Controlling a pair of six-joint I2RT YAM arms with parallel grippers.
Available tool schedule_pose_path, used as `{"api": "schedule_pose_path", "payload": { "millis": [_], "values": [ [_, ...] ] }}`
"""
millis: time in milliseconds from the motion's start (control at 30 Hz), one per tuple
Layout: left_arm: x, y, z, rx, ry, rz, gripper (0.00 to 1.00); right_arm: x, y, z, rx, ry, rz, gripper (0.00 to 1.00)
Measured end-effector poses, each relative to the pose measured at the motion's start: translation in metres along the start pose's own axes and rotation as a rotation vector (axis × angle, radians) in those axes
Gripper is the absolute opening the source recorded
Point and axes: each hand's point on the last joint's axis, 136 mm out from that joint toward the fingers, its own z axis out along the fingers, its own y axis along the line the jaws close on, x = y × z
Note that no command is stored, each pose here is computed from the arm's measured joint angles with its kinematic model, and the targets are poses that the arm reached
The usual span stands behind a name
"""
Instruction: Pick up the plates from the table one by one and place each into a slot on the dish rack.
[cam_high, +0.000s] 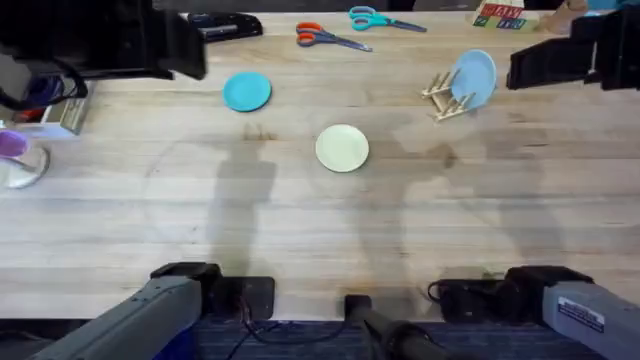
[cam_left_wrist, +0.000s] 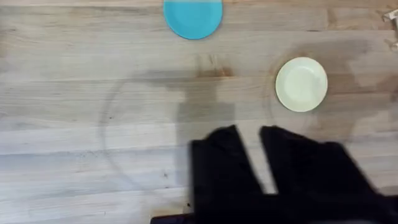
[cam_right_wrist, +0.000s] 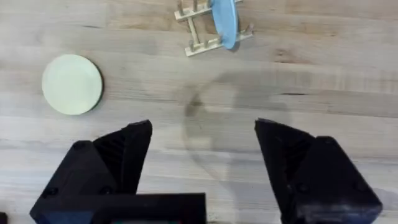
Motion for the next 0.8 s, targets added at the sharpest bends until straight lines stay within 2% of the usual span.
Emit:
{"api": "schedule_pose_path", "payload": {
  "millis": [33,100,133,300,533,567,633,667,800],
  "values": [
    [0.000,0.000,0.000,0.000,0.001,0.000,0.114,0.000,0.000,0.000,0.000,0.000,0.000,0.995],
    [0.004,0.000,0.000,-0.001,0.015,0.000,0.048,0.000,0.000,0.000,0.000,0.000,0.000,0.995],
    [0.011,-0.001,0.000,0.006,0.043,-0.011,0.042,0.000,0.000,0.000,0.000,0.000,0.000,0.994],
    [0.011,-0.015,-0.001,0.085,0.048,-0.023,0.042,0.000,0.000,0.000,0.000,0.000,0.000,0.994],
    [0.012,-0.048,0.004,0.289,0.105,-0.019,0.042,-0.001,0.000,0.000,0.001,-0.005,0.000,0.995],
    [0.009,-0.059,0.014,0.369,0.147,-0.011,0.043,-0.002,0.000,0.000,0.000,-0.006,0.000,0.995],
    [0.007,-0.062,0.020,0.392,0.150,-0.007,0.043,-0.002,0.000,0.000,0.000,-0.006,0.000,0.994],
    [0.012,-0.068,0.041,0.448,0.165,-0.010,0.044,-0.002,0.000,0.000,0.001,-0.007,0.000,0.994],
    [0.023,-0.075,0.071,0.524,0.183,-0.022,0.042,-0.002,0.000,0.000,0.000,-0.007,0.000,0.995]
  ]
}}
